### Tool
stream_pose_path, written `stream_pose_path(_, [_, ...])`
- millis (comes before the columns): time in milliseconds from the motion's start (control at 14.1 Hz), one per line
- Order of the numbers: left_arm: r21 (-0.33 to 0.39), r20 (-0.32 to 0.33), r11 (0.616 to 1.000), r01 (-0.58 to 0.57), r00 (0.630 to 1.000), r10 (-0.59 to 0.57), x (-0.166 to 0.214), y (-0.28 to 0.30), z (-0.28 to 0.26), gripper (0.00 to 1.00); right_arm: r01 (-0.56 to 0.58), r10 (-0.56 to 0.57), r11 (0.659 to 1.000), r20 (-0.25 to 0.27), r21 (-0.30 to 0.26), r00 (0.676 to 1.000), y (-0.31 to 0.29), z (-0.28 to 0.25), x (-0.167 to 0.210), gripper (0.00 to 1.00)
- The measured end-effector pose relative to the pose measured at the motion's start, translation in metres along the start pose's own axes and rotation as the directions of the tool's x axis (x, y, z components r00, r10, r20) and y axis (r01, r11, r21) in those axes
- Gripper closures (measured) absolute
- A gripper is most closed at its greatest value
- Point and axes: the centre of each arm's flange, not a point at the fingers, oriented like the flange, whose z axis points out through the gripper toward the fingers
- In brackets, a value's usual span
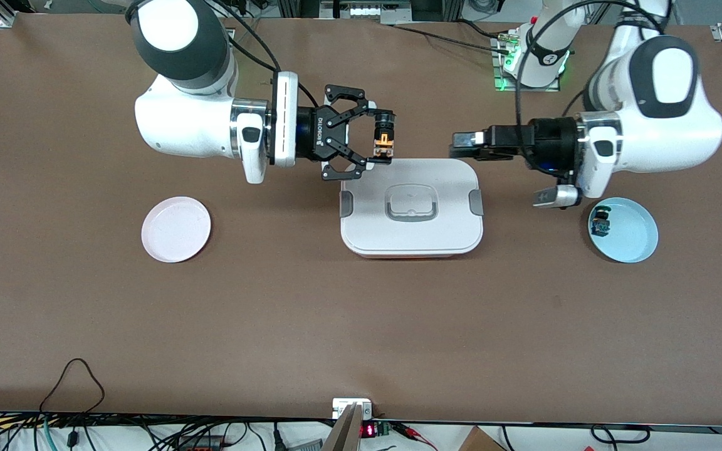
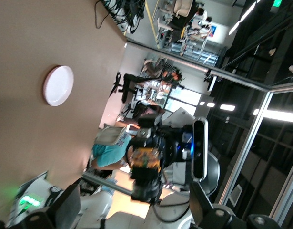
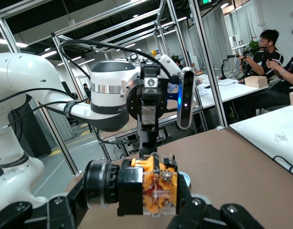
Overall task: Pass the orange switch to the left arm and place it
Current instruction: 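Carry the switch above the box while the left gripper reaches toward it, then close the left gripper on the switch and open the right gripper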
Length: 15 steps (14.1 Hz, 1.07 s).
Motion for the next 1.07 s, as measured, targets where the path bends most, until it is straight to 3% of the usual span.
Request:
stream_pose_path(498, [0.023, -0.032, 1.000, 0.001, 0.999, 0.000, -0.022, -0.005, 0.068, 0.01, 0.048, -0.048, 0.999, -0.001, 0.009, 0.999, -0.004, 0.005, 0.001, 0.28])
stream_pose_path(569, [0.026, -0.029, 1.000, 0.000, 1.000, 0.000, -0.024, -0.007, 0.074, 0.04, 0.049, -0.049, 0.999, -0.001, 0.009, 0.999, -0.004, 0.005, 0.001, 0.28])
stream_pose_path(711, [0.028, -0.028, 1.000, -0.002, 1.000, 0.003, -0.023, -0.009, 0.075, 0.20, 0.050, -0.050, 0.999, -0.001, 0.009, 0.999, -0.004, 0.005, 0.001, 0.28])
stream_pose_path(995, [0.022, -0.037, 1.000, -0.008, 0.999, 0.009, -0.020, -0.005, 0.069, 0.23, 0.053, -0.053, 0.998, 0.000, 0.015, 0.999, -0.007, 0.008, 0.001, 0.28])
stream_pose_path(1066, [0.022, -0.034, 1.000, -0.010, 0.999, 0.011, -0.021, -0.005, 0.070, 0.29, 0.053, -0.053, 0.998, 0.000, 0.015, 0.999, -0.007, 0.009, 0.001, 0.28])
